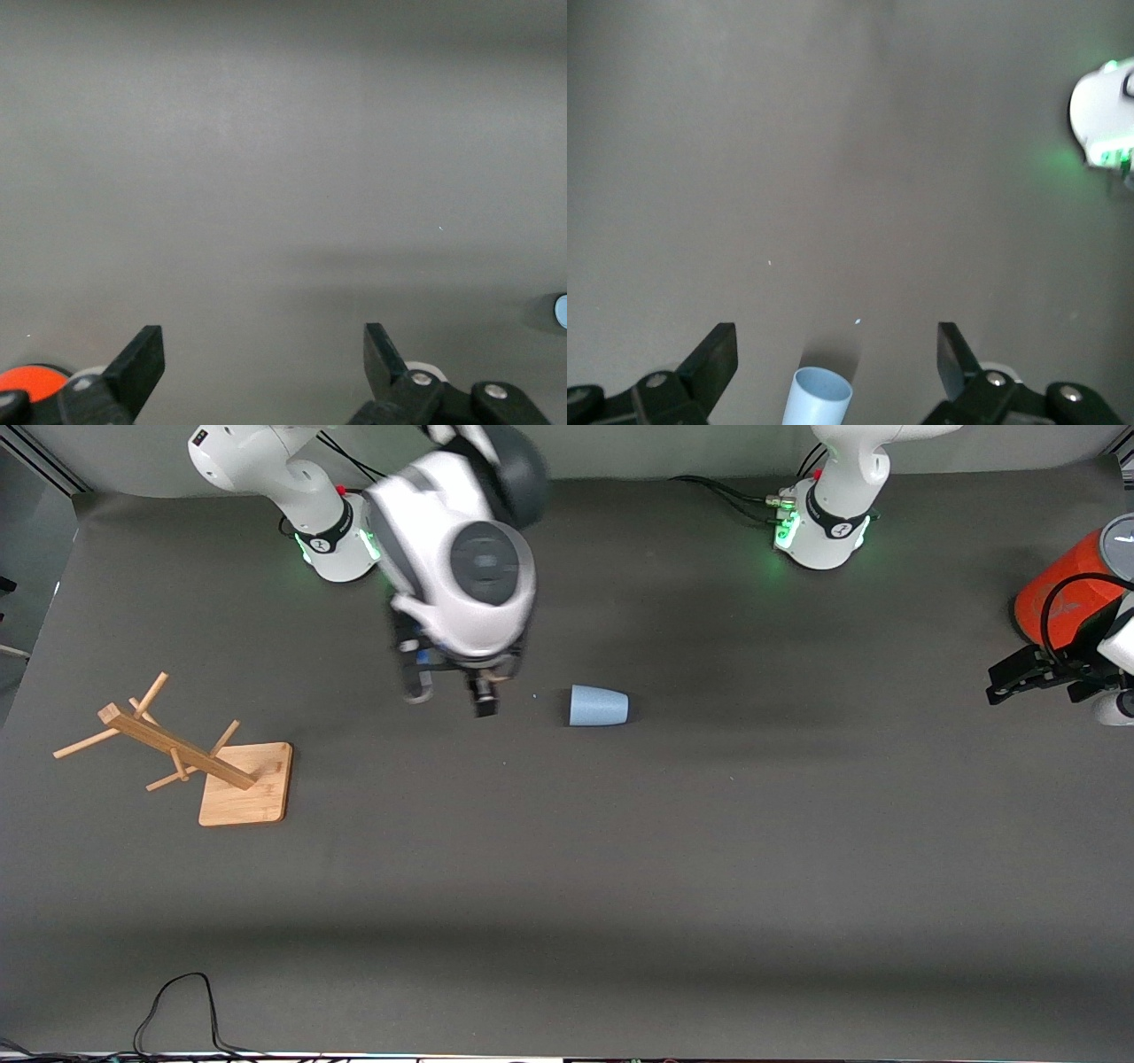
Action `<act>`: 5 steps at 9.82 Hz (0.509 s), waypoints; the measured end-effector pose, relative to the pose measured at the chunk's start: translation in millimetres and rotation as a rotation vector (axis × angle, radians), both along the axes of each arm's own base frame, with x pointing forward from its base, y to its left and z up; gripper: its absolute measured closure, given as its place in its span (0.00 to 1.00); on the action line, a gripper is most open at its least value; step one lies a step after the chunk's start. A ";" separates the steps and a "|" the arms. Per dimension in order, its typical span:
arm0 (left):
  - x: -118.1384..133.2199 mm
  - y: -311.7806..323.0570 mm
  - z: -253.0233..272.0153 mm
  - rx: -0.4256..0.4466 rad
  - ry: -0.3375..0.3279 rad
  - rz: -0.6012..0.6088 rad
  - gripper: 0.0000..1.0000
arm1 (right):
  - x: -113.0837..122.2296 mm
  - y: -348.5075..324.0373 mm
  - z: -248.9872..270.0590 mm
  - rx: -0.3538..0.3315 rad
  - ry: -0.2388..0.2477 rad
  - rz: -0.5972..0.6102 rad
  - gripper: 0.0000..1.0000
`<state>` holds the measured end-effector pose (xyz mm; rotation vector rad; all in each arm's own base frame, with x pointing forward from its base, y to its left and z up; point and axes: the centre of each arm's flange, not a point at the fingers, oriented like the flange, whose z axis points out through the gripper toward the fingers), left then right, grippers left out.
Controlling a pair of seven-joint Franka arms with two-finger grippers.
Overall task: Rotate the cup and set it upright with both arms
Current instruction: 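Retract the right gripper while the left gripper reaches toward the cup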
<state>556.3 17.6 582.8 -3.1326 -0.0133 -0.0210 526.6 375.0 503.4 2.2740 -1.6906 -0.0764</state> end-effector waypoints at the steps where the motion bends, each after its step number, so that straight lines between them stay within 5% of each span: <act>1: 0.1 -0.6 -0.2 0.000 0.000 -0.001 0.00 | 14.0 -42.7 23.8 0.046 0.013 0.050 0.00; 5: 2.0 -40.2 -0.9 -0.003 -0.010 0.035 0.00 | 36.2 -244.7 80.2 0.243 0.063 0.320 0.00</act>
